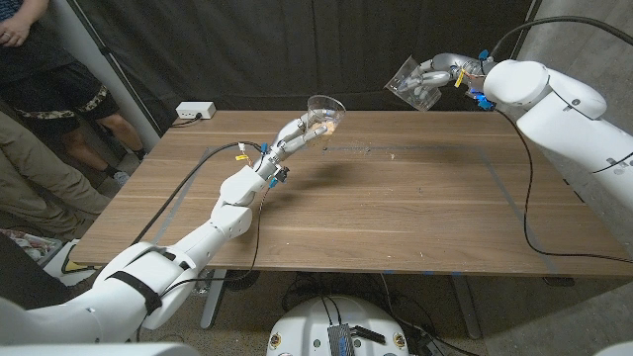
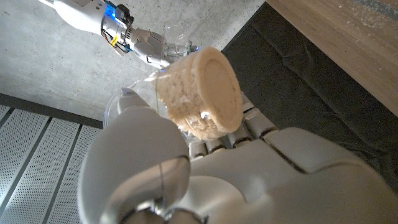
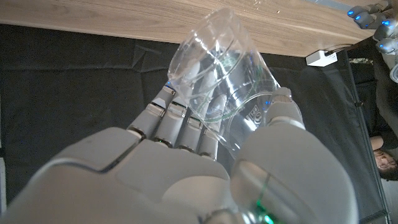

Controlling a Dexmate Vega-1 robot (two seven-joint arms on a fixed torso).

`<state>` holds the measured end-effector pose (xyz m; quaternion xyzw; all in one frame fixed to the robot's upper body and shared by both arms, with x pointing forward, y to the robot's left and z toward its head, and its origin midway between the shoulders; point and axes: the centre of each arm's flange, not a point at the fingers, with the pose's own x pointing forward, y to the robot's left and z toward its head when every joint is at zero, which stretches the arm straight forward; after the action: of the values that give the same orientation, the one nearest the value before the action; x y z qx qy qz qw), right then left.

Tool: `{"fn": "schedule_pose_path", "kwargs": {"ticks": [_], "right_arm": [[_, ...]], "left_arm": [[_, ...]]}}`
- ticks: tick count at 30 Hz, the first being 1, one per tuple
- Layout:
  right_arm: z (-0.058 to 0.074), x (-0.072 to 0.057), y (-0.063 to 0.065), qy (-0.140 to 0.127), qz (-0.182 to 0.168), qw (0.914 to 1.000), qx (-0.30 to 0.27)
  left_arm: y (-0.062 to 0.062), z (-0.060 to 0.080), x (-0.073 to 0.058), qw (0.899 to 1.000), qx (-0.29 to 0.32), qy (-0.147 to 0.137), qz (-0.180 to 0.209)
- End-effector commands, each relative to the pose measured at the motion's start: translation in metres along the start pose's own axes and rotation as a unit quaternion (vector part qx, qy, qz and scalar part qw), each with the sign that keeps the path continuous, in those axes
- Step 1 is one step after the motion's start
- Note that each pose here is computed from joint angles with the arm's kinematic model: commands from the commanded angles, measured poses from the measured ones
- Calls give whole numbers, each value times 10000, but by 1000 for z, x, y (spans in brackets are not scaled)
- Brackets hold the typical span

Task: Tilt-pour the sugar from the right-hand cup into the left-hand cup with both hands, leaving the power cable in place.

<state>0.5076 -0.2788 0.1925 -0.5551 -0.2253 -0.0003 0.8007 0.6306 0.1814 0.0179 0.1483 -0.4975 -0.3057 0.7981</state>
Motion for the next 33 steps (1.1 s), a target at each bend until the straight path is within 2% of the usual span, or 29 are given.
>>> {"fn": "schedule_pose_path", "kwargs": {"ticks": [1,7,13,22,33], "right_arm": [[-22,-1,21,-30,-327,9974,648],[-30,1,40,-257,-609,9939,883],[-43,4,56,-342,-828,9877,1278],[-62,3,72,-429,-1146,9750,1856],[-78,-3,81,-514,-1434,9610,2306]], "left_arm": [[5,6,-5,9998,-20,-10,216],[10,8,-10,9995,39,1,320],[12,10,-11,9991,79,-45,419],[13,12,-11,9983,95,-63,564],[10,11,-8,9976,7,-17,690]]}}
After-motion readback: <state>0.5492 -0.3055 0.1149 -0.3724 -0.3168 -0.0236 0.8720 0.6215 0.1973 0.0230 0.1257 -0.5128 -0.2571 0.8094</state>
